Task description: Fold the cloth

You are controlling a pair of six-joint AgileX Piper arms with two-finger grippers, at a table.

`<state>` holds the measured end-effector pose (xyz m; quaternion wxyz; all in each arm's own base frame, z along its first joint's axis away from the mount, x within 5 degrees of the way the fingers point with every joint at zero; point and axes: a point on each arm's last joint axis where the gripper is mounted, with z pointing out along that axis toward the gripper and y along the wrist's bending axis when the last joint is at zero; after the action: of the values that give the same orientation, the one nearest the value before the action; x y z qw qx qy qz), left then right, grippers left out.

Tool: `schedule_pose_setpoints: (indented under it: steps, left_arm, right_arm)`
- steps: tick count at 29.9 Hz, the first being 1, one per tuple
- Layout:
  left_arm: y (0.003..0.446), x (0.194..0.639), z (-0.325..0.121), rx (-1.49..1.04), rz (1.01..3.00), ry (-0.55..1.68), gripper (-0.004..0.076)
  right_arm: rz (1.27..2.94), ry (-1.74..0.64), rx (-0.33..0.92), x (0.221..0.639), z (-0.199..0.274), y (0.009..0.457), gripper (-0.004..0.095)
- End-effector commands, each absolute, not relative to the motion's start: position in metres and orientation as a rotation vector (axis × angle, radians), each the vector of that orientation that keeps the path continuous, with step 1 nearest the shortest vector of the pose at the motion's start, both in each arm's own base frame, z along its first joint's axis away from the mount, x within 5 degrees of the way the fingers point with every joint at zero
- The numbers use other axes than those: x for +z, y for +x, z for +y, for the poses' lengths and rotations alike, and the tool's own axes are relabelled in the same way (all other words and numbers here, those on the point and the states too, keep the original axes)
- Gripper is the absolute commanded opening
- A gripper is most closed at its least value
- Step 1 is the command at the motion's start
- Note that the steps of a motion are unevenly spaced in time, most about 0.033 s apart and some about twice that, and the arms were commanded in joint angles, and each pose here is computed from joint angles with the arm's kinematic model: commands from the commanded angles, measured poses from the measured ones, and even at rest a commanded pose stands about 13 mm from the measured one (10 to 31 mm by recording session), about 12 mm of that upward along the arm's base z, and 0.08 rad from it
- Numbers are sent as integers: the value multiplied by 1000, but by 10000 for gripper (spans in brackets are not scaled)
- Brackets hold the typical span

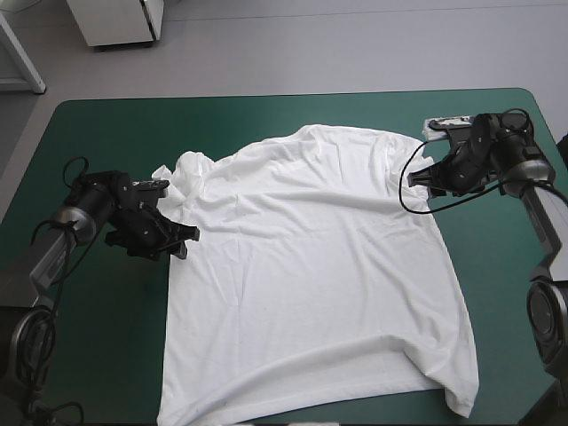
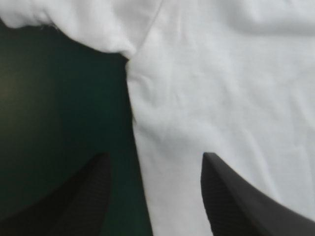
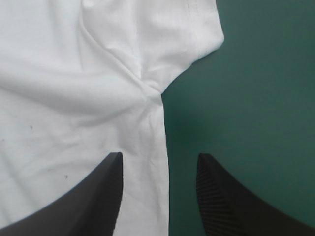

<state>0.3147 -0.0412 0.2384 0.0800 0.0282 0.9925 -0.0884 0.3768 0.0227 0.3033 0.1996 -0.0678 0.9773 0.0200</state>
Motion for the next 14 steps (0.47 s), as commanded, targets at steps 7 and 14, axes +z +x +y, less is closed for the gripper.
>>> schedule_pose_setpoints:
  steps: [7, 14]
  left_arm:
    - [329, 239, -47, -310, 2883, 35, 402]
    - [334, 221, -52, -322, 2933, 44, 324]
  right_arm:
    - [2603, -201, 37, 336, 20, 377, 439]
    - [2649, -206, 50, 323, 21, 382, 439]
